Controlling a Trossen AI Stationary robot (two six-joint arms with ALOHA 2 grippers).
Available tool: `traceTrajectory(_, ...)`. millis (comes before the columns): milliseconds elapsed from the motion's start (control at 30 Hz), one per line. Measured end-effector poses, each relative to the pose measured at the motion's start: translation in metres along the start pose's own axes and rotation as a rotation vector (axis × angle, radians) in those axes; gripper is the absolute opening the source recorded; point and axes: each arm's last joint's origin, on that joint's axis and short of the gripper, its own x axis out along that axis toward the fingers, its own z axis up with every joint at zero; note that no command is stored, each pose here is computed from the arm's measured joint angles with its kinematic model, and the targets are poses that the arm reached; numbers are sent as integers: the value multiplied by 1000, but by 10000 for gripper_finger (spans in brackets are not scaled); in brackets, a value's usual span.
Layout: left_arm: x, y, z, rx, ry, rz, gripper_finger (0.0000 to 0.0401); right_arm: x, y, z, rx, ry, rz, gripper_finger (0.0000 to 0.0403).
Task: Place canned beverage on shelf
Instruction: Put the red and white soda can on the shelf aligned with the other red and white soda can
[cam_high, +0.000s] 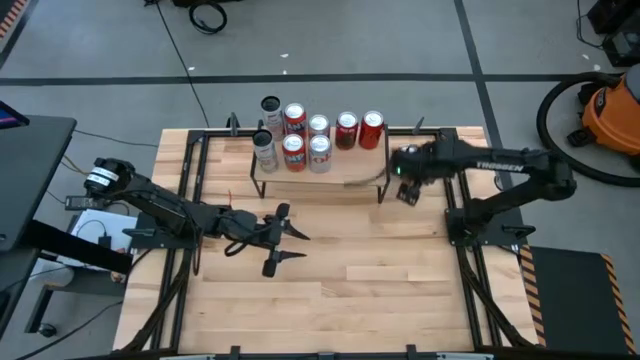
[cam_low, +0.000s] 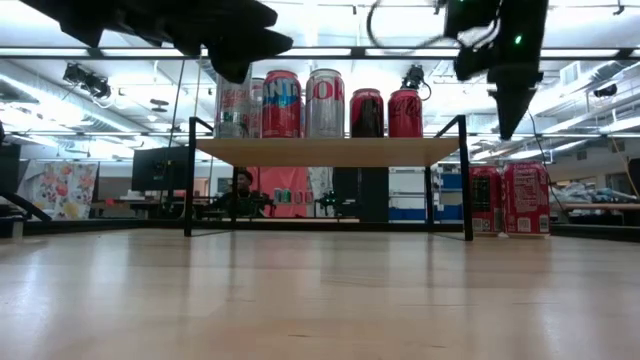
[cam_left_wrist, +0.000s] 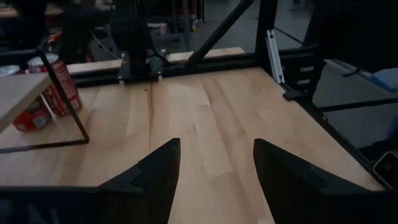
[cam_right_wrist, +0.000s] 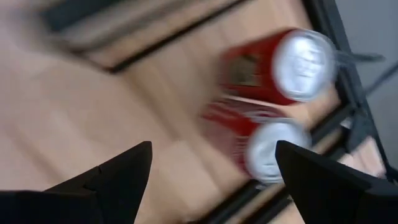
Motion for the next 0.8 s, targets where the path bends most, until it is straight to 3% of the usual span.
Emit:
traceTrajectory(200, 0, 0, 0, 9, -4, -1, 213, 17, -50, 11, 83, 38, 2, 352)
traceTrajectory(433, 0, 0, 0, 22, -3, 0, 213, 27, -85, 12, 172, 44, 4, 352)
traceTrajectory(567, 0, 0, 0, 14, -3, 0, 213, 30, -93, 10, 233, 65, 21, 355)
traceTrajectory(800, 0, -1, 0, 1, 0, -2, 213, 58, -86, 8, 209, 167, 49, 358)
